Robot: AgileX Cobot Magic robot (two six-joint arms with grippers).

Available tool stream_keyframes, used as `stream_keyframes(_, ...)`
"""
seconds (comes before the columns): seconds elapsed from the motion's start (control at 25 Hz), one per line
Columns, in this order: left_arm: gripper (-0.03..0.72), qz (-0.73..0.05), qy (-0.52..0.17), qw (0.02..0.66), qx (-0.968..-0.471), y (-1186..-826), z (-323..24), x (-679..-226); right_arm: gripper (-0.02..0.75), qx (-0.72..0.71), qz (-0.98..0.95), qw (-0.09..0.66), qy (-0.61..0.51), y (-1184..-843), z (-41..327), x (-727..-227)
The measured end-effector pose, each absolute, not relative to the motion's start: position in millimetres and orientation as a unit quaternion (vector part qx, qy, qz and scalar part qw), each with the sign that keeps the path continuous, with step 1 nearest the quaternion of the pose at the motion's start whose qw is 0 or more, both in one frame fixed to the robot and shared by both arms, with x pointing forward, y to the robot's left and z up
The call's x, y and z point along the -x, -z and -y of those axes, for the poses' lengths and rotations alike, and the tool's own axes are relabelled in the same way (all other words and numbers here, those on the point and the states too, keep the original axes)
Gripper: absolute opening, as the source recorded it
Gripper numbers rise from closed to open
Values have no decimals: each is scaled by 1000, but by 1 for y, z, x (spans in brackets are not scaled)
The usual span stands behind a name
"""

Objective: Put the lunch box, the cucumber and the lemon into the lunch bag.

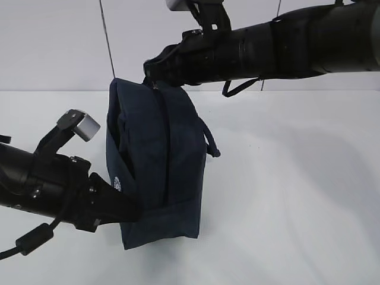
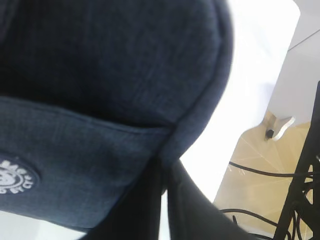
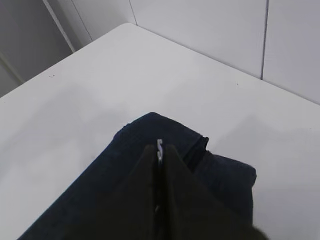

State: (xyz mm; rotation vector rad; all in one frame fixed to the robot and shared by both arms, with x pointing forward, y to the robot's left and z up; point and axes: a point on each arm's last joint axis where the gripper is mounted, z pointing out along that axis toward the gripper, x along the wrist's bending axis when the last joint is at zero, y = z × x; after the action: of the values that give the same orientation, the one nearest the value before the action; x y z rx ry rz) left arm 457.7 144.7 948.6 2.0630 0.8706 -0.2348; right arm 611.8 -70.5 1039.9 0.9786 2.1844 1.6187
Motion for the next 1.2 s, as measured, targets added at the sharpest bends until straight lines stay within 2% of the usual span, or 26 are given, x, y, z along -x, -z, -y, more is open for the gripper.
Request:
stream_keyframes(0.52, -7, -343, 89, 422, -834, -947, -146, -457, 8, -353, -737, 147, -558, -1028, 77, -655)
stream_keyframes(1.0, -7, -341, 87, 420, -836, -947, -146, -457, 8, -366, -736, 146, -550, -997, 76, -688)
stream_keyframes(1.2, -7, -344, 82, 418, -837, -946, -147, -458, 8, -356, -750, 145, -539, -989, 87, -693)
